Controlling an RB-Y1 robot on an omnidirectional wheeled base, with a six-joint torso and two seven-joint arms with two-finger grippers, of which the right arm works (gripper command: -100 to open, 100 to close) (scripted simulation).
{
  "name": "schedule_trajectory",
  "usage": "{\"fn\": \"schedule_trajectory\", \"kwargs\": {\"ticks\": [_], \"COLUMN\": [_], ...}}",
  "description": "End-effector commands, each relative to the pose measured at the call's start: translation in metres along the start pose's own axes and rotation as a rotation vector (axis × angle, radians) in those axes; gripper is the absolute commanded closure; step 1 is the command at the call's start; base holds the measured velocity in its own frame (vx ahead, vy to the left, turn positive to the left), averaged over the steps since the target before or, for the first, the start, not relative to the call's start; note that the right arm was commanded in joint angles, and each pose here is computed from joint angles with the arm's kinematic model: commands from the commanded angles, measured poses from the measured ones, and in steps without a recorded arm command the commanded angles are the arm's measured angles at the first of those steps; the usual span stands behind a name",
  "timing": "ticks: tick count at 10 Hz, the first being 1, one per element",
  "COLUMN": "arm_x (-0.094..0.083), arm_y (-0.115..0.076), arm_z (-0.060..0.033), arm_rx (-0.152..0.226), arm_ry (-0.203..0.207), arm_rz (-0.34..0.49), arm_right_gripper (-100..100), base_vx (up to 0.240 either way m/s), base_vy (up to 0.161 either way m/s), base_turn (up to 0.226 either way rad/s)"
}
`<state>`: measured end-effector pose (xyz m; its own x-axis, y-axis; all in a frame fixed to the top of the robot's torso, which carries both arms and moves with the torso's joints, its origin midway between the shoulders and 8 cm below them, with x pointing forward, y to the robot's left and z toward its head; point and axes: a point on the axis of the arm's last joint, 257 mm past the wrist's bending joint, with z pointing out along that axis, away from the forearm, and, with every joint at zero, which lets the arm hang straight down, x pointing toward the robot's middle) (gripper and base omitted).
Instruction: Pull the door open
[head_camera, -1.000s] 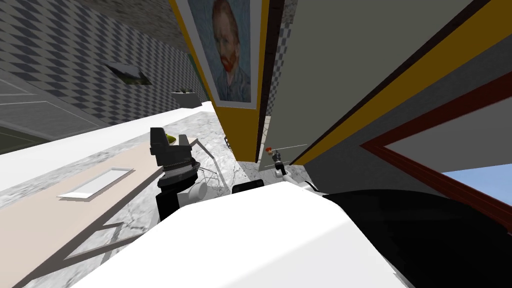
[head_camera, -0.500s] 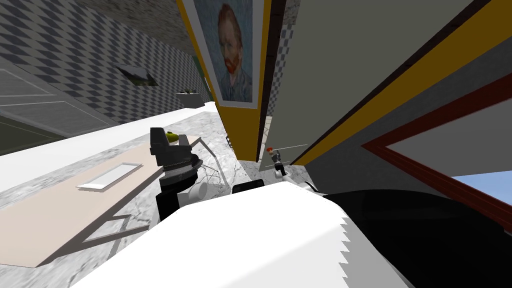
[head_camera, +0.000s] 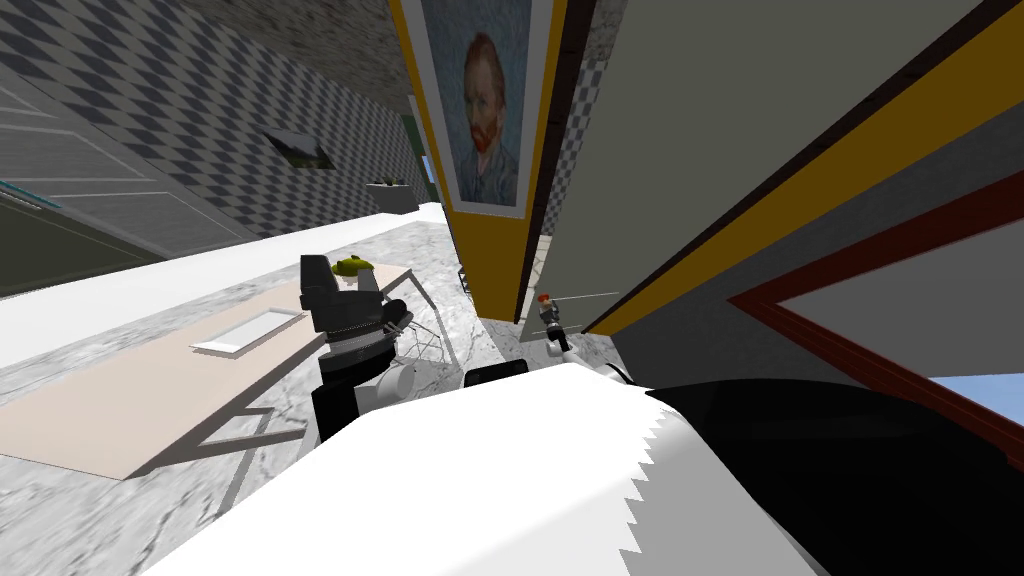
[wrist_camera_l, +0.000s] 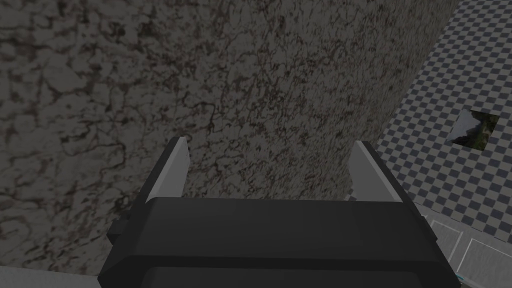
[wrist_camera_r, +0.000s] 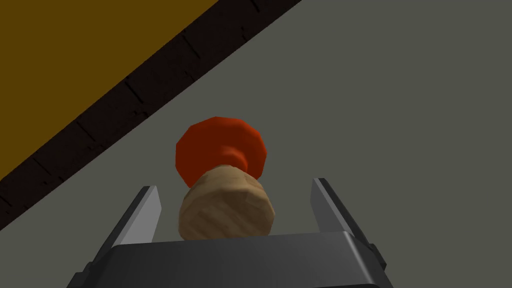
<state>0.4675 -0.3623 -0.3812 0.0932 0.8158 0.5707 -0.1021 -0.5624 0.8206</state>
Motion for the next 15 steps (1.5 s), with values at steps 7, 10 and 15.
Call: {"fn": "schedule_trajectory", "kwargs": {"ticks": [7,10,15], "arm_x": [0.0016,0.0023,0.0034], "arm_y": [-0.0034,-0.0052,-0.0081], "arm_z": [-0.0012,-0.0018,-0.0029], "arm_rx": [-0.009,-0.014,-0.021], "arm_ry": [-0.017,-0.024,-0.035], "arm_rz": [0.248,0.343,0.504], "arm_right_gripper": [-100,-100,-100], "base_vx": [-0.059,-0.06,-0.058], "base_vy": [-0.026,-0.036,-0.029], "base_turn": [0.054,0.066,0.058]}}
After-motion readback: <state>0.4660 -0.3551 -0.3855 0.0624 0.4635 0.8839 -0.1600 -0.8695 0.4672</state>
